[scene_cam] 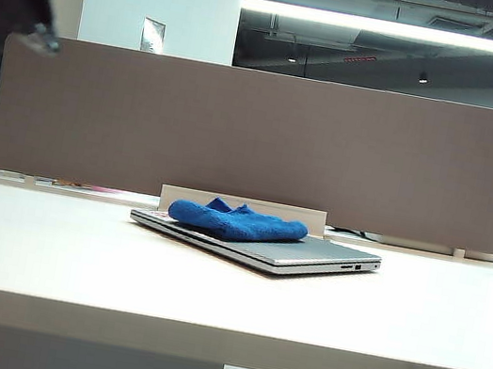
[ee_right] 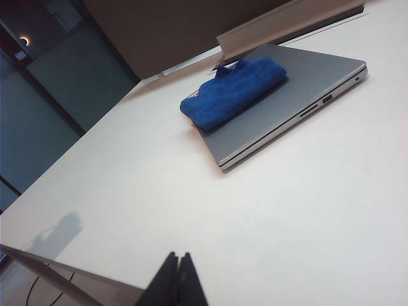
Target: Pick up the blue rag and put it over the laptop.
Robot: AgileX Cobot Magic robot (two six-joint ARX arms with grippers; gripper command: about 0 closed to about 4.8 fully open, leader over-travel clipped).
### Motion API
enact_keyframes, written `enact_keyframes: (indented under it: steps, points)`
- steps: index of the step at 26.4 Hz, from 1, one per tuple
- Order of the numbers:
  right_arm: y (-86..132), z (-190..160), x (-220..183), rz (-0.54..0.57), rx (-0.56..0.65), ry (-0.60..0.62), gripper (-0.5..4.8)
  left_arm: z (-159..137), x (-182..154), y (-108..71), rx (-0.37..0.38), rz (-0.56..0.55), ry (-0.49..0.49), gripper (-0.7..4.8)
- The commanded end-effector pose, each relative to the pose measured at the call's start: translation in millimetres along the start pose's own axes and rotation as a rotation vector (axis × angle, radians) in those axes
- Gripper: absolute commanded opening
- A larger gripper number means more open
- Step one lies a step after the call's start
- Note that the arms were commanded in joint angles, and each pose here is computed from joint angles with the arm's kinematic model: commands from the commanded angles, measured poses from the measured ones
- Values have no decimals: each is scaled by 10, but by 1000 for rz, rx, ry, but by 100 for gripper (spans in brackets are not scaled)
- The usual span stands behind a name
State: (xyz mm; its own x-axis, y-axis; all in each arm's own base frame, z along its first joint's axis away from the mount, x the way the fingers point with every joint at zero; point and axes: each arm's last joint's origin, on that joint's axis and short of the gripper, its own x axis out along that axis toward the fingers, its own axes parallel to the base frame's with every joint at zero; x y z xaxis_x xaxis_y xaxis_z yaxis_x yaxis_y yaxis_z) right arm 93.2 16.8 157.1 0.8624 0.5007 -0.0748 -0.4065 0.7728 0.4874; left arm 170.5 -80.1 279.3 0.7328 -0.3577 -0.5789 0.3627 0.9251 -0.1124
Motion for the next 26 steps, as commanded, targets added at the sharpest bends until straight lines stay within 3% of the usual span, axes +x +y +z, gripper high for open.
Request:
enact_keyframes:
  steps: [1,5,10,13,15,19,23,26]
  points:
    - [-4,-6,3,4,-8,-5,-5,-211,-109,28,-45,-2,-31,-6]
    - [-4,-6,3,4,-8,-5,-5,-374,-217,38,-43,-37,-55,-6]
    - [-3,-6,3,4,-8,-5,-5,-441,-275,27,-43,-95,-5,-6]
    - [-3,-6,3,4,-8,-5,-5,-486,-283,54,-67,-17,28,-6]
    - [-3,-6,3,4,-8,-5,-5,-496,-306,67,-32,25,22,-6]
    - [-3,-6,3,4,-8,-5,-5,-473,-467,75,-6,54,-95,-6]
    - [-7,-3,2,-5,-8,-10,-5,-442,-703,83,-109,68,-286,-6]
    - [-10,-2,2,-14,-7,-14,-5,-447,-836,81,-101,52,-379,-6]
